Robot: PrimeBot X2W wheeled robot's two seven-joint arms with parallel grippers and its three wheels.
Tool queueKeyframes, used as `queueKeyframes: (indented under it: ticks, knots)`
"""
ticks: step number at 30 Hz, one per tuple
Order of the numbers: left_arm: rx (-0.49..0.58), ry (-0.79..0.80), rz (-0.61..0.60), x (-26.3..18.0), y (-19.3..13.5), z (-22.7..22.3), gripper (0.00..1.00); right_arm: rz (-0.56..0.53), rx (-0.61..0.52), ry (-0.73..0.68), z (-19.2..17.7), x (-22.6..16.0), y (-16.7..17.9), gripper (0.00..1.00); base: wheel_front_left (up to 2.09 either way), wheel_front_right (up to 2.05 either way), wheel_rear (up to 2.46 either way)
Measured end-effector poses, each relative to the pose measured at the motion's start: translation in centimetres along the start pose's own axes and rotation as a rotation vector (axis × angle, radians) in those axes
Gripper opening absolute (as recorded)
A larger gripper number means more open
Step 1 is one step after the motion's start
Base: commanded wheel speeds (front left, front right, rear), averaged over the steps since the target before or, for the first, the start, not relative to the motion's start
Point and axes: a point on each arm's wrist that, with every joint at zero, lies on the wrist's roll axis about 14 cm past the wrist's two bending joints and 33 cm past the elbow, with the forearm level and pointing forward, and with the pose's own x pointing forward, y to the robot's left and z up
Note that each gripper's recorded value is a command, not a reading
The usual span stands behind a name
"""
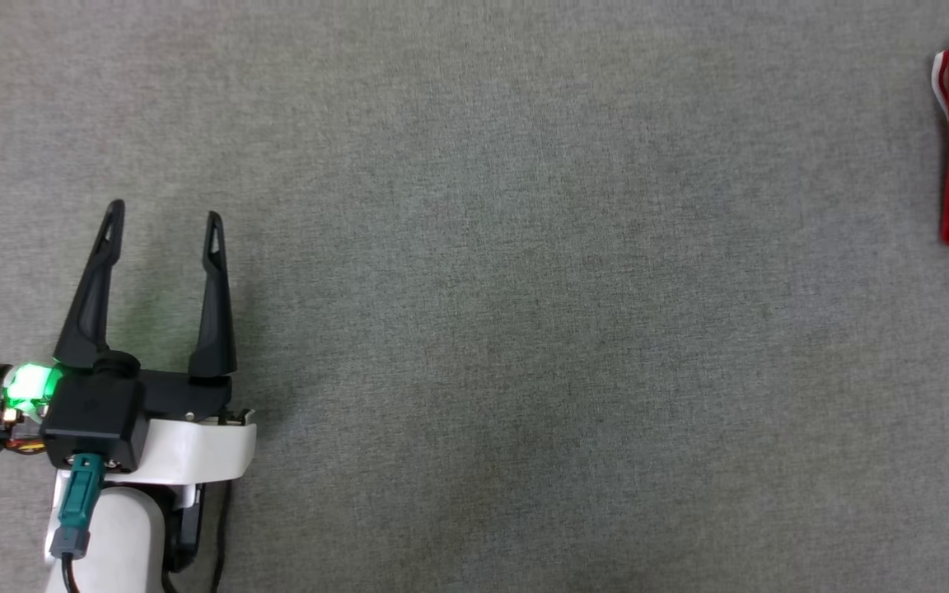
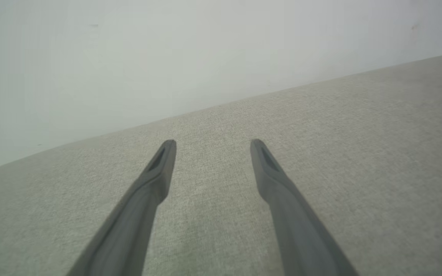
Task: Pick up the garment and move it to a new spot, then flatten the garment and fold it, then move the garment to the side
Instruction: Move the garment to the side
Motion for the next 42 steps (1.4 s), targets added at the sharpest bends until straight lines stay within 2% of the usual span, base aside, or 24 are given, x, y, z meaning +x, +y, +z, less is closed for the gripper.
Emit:
queueKeyframes:
  ticks: [5,9,18,26,31,38,42]
  knots:
    - [-0.002,-0.013,0.024,-0.9,0.3,1.4,1.00,-0.020,0.025,-0.099,1.4,-1.5,-0.9,1.00,0.00,0.00,0.00]
    - [-0.003,-0.018,0.045,-2.4,0.5,2.8,1.00,0.000,0.068,-0.253,3.9,-3.8,-0.5,1.00,0.00,0.00,0.00]
    - [0.004,-0.040,0.103,-6.6,1.5,5.9,1.00,0.080,0.222,-0.761,12.4,-13.4,1.6,1.00,0.00,0.00,0.00]
    - [0.008,-0.055,0.154,-9.7,2.6,7.5,1.00,0.200,0.346,-1.046,15.0,-20.9,5.9,1.00,0.00,0.00,0.00]
    - [0.007,-0.053,0.184,-11.4,3.2,7.9,1.00,0.303,0.418,-1.088,14.1,-23.5,9.6,1.00,0.00,0.00,0.00]
    - [0.003,-0.055,0.206,-13.1,3.4,8.2,1.00,0.422,0.468,-1.007,10.5,-24.9,14.4,1.00,0.00,0.00,0.00]
    - [-0.002,-0.050,0.208,-13.9,3.3,8.2,1.00,0.448,0.492,-0.942,8.0,-24.8,15.6,1.00,0.00,0.00,0.00]
